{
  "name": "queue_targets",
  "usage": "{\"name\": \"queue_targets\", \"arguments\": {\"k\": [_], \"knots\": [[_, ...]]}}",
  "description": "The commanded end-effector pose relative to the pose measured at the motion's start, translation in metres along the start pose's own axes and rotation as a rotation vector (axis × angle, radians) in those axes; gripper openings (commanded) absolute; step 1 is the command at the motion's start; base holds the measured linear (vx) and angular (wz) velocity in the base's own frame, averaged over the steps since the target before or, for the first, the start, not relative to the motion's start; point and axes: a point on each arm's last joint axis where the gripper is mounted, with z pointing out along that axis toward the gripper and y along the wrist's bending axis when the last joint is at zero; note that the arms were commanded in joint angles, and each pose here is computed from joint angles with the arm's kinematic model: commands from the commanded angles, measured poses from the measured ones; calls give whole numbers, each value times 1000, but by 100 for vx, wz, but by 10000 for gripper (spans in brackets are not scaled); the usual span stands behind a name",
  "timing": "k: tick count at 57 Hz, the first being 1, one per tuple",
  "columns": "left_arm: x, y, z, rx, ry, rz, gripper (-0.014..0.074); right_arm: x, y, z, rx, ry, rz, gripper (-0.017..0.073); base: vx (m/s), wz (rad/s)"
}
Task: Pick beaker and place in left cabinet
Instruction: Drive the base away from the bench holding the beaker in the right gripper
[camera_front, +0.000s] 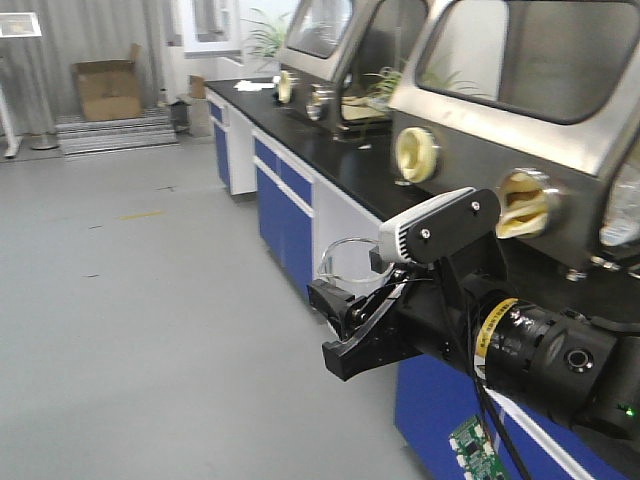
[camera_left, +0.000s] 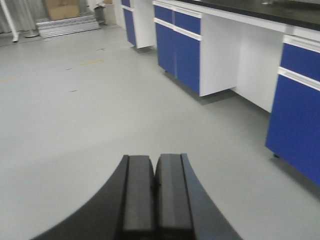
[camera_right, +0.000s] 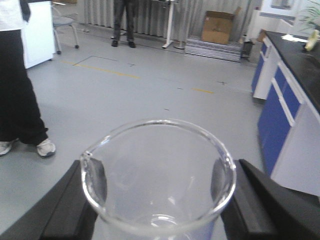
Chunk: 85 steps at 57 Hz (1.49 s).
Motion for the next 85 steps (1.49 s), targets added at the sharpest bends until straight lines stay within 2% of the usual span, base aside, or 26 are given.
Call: {"name": "queue_targets", "arguments": {"k": [1,41,85], "knots": [[-11,-2,-3,23,-108,-5,4,-26,1,-10,-24,-125,-8,-6,8,36],[-11,-2,-3,23,-108,-5,4,-26,1,-10,-24,-125,-8,-6,21,35],[-11,-2,-3,23,-108,-5,4,-26,1,-10,-24,-125,-8,-6,52,11]]}}
